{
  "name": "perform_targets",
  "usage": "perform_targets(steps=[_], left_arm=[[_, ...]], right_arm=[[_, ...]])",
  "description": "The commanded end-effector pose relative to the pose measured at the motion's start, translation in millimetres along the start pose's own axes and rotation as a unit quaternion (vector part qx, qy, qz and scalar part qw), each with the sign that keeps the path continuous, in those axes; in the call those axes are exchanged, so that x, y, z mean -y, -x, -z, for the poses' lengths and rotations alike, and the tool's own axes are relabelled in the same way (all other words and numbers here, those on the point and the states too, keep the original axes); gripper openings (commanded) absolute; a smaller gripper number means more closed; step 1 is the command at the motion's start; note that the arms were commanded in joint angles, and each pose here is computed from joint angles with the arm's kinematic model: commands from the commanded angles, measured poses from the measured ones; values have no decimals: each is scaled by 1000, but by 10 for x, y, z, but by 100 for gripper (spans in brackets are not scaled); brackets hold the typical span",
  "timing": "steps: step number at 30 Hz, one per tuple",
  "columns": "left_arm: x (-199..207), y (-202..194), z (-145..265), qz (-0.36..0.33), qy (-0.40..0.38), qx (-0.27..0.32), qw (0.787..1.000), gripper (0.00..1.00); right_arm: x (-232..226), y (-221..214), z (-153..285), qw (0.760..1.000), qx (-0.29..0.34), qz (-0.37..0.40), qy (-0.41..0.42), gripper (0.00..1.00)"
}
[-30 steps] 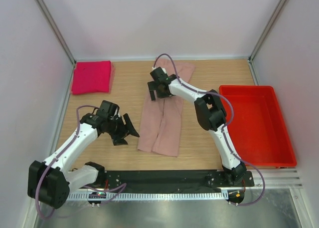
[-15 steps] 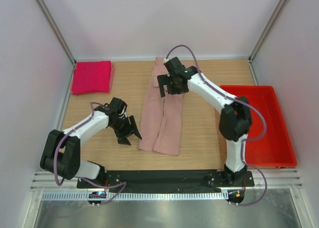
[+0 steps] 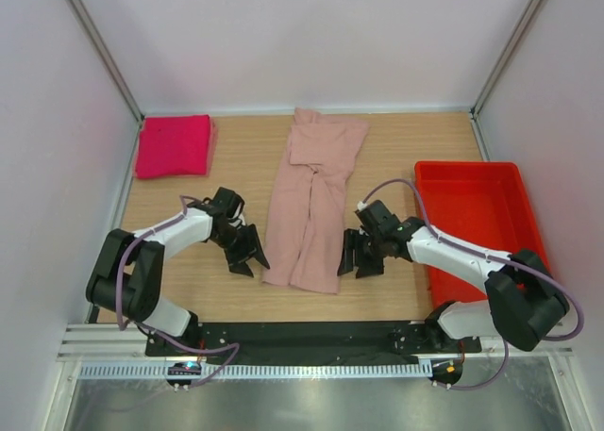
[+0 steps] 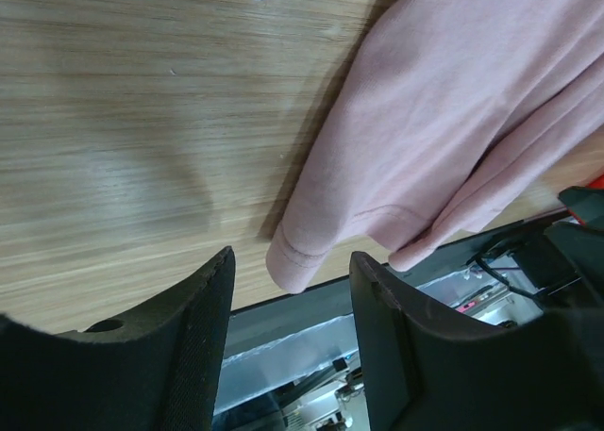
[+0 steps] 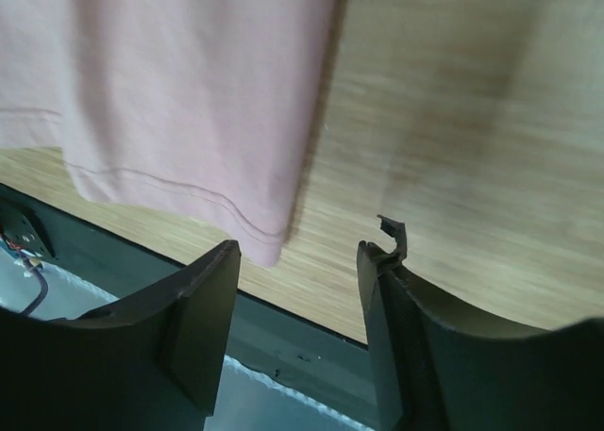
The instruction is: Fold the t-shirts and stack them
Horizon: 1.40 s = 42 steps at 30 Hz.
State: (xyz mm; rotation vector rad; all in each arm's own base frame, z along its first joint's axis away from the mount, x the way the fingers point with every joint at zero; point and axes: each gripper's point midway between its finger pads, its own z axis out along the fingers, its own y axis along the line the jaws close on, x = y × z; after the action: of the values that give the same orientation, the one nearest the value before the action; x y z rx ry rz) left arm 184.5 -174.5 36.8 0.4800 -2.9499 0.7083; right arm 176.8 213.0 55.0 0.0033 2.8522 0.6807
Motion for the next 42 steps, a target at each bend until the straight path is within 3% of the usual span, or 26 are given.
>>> perform_targets(steps=[1,11,30,35,39,41,42], left_arm=[[-1,-28,-61,-11,-14,-14,1000,54],[-49,-63,-169,-9,-4,-30,999,52],[-62,-165,-204,-8,-5,-45,999,46],[-73,-170,-227,-8,-6,-48,999,36],[-108,-171,-245,-8,-1,-47,999,29],[-125,-174,-260,-8,2,-48,999,22],[-133,-178,-267,-7,2,-48,999,11]], right_arm=[[-267,41,71,996,34,-18,74,62],[-112,-274,-253,994,-16,-58,90,61],[-70,-506,-370,992,-62,-66,89,54],[-52,-543,-385,991,-69,-70,87,52],[29,-581,-431,992,-68,-74,76,45],[62,-592,-475,992,-67,-73,72,40],[89,-603,-491,993,-67,-74,69,34]])
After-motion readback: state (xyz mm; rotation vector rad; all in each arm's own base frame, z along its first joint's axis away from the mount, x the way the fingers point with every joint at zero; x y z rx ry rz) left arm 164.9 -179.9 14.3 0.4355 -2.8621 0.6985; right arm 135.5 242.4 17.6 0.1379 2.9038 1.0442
